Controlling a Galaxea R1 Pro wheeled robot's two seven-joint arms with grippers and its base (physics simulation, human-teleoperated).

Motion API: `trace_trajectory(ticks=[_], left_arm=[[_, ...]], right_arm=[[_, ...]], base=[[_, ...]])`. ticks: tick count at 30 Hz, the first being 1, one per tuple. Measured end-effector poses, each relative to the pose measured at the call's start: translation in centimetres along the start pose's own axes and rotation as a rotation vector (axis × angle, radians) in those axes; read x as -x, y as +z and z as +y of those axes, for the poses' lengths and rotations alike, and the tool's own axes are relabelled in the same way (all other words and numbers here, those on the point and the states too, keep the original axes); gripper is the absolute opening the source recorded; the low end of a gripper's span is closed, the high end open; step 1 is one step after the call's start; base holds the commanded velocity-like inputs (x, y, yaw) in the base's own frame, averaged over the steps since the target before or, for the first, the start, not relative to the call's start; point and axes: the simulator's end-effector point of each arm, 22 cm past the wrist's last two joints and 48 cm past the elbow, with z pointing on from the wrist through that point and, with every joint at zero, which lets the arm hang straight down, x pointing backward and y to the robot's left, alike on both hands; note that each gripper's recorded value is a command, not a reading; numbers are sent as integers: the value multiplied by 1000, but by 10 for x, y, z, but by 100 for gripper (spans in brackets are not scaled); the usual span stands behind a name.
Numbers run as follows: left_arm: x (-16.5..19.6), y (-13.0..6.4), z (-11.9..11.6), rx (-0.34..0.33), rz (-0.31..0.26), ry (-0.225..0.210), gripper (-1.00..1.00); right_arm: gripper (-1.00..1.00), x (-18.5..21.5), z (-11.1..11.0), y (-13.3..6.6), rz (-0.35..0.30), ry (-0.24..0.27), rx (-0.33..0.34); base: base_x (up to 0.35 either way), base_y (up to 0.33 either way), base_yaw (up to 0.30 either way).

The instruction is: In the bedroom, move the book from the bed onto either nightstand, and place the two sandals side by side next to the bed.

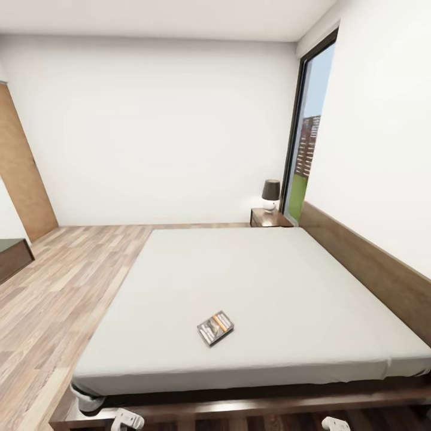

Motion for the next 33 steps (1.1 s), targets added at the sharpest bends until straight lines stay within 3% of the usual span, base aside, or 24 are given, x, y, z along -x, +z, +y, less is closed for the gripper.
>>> trace_trajectory(ticks=[7,24,33], left_arm=[[0,0,0,0,0,0,100],[1,5,-7,-10,-2,-3,100],[1,5,-7,-10,-2,-3,100]], right_arm=[[100,0,0,0,0,0,0],[100,0,3,1,1,0,11],[100,0,3,1,1,0,11]], base=[[293,0,0],[113,-158,0],[23,-24,54]])
